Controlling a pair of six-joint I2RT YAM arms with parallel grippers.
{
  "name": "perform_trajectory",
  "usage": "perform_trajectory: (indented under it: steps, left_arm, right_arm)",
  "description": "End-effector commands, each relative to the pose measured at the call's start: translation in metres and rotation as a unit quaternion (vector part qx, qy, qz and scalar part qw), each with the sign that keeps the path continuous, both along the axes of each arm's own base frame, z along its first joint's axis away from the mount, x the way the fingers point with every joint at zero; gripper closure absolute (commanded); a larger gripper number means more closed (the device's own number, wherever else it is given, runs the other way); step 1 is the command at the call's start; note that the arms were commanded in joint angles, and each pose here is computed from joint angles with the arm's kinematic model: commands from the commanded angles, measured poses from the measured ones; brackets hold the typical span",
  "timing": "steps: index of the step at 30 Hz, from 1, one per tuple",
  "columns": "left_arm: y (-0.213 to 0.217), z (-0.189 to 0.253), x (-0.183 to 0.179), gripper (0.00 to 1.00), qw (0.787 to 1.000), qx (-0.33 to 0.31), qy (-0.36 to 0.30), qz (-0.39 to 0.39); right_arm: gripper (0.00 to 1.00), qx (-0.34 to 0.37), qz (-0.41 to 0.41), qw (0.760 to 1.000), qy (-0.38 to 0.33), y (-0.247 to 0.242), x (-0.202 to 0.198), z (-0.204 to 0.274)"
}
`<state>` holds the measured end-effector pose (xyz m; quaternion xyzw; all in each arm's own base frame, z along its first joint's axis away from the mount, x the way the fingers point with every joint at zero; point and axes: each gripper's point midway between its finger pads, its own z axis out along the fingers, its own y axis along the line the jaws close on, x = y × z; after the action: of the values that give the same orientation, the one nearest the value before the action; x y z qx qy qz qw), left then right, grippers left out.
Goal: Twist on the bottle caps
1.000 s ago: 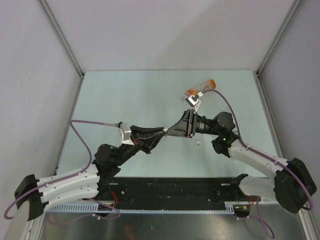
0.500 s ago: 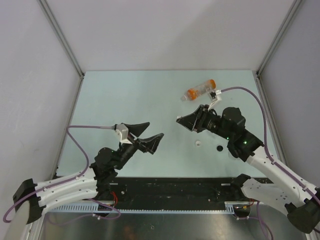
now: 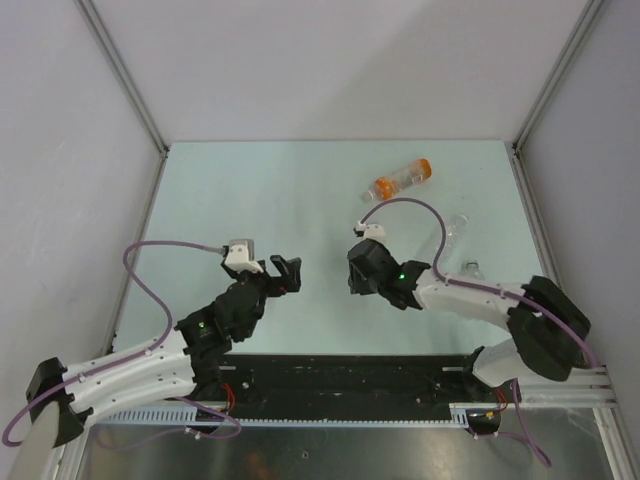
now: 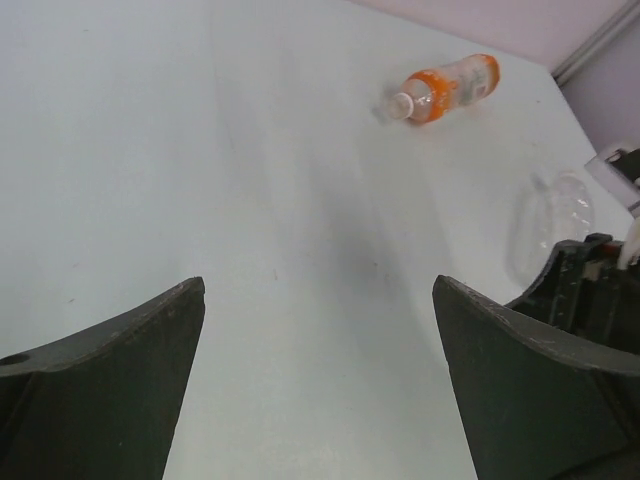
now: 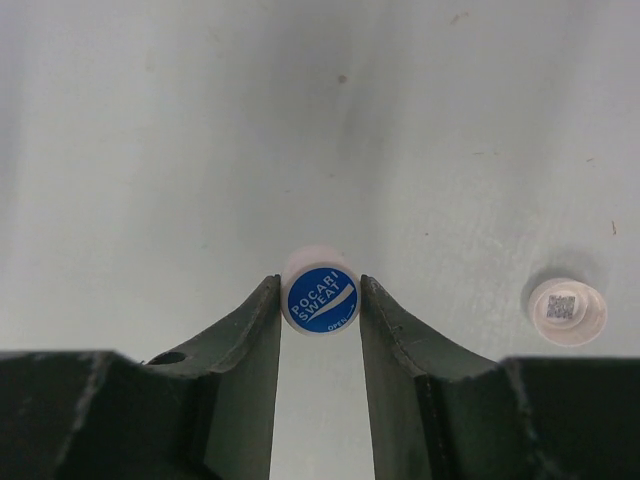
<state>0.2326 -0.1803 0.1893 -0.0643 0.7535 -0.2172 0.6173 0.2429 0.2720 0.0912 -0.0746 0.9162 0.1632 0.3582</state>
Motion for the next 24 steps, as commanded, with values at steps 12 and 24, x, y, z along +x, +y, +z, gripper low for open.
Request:
perform_trajectory:
  steps: [12, 24]
  left_arm:
    - [0.022, 0.008, 0.002, 0.0, 0.998, -0.035, -0.004, 0.054]
    - [0.017, 0.005, 0.0, 0.01, 0.999, -0.03, 0.002, 0.04]
  right_arm:
    - [0.48, -0.077, -0.026, 0.997, -0.014, 0.005, 0.022, -0.059]
    - [0.02, -0.041, -0.117, 0.99, -0.067, -0.044, 0.062, 0.025]
